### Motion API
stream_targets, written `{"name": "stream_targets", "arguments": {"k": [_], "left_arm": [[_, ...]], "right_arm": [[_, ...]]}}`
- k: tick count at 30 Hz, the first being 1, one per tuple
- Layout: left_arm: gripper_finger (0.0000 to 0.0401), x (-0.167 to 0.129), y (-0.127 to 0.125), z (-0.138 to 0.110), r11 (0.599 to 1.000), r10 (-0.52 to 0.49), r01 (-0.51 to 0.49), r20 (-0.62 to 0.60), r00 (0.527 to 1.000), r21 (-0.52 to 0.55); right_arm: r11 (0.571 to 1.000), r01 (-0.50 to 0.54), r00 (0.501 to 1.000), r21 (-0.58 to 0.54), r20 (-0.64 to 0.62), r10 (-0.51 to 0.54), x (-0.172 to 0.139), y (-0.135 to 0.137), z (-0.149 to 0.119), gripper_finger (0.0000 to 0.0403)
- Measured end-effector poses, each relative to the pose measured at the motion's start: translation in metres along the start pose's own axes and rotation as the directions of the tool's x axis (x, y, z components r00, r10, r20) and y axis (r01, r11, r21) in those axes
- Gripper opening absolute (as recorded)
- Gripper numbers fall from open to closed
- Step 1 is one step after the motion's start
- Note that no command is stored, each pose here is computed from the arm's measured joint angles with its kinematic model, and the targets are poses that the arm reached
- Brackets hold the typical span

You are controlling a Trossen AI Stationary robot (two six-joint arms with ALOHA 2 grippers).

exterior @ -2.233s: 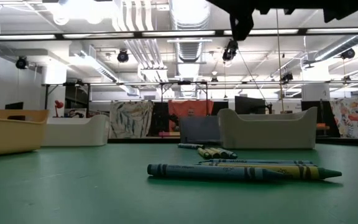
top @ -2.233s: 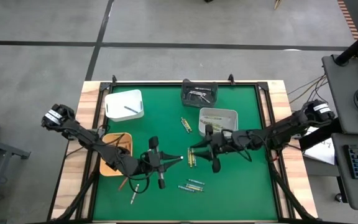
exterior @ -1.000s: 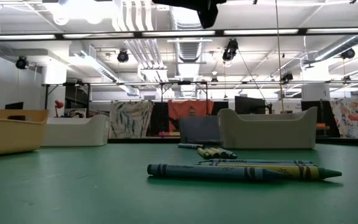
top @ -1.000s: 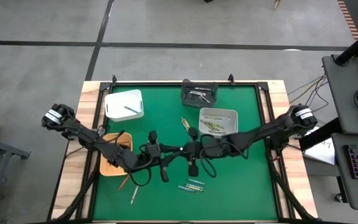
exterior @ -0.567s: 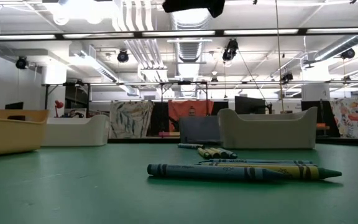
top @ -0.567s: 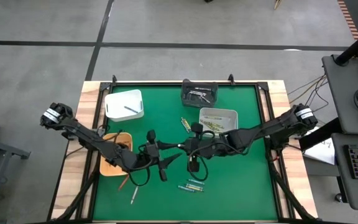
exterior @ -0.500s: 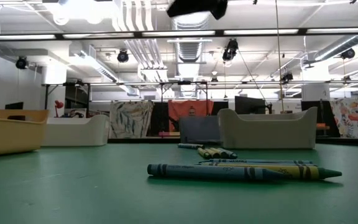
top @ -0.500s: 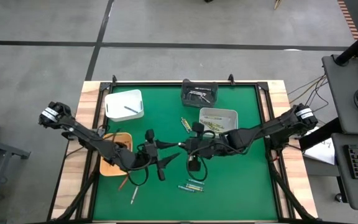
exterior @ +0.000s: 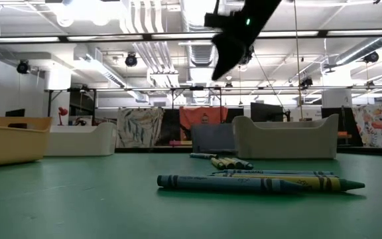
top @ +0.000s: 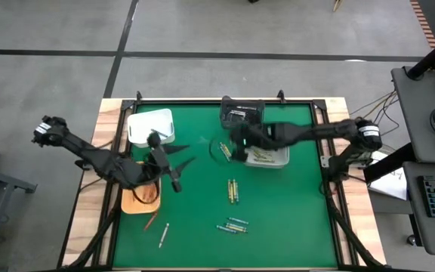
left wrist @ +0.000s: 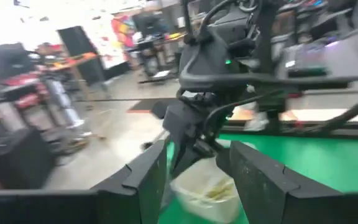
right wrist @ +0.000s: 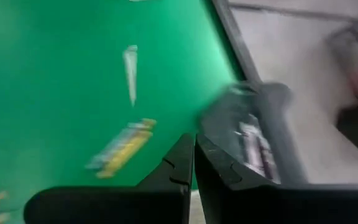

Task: Sort crayons
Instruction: Put the white crayon into the black bin

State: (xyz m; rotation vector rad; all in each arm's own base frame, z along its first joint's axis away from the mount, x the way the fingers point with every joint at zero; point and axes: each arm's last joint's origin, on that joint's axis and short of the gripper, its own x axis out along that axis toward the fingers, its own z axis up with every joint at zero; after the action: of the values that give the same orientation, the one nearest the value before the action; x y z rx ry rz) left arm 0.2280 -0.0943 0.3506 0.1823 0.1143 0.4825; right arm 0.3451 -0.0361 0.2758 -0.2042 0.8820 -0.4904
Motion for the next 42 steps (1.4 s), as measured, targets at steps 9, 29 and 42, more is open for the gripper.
{"name": "stream_targets", "arguments": {"k": [9,29,42], "left_arm": [[0.0160,-0.007,0.034,-0.011,0.992,0.117,-0.114,-0.055,0.992,0.054],[0.0141,0.039,0.002,-0.038,0.981,-0.048,0.032,-0.083,0.995,-0.192],[0.0124,0.141,0.074,-0.031,0.962,-0.059,0.212,-0.626,0.777,0.173]], "right_arm": [[0.981,-0.003,1.000,0.194,0.005,0.002,0.040,-0.106,-0.011,0.0008],[0.957,-0.217,0.976,0.193,0.053,0.211,-0.044,-0.078,-0.007,0.0009],[0.956,-0.278,0.960,0.096,0.069,0.272,-0.060,-0.052,-0.017,0.0009]]}}
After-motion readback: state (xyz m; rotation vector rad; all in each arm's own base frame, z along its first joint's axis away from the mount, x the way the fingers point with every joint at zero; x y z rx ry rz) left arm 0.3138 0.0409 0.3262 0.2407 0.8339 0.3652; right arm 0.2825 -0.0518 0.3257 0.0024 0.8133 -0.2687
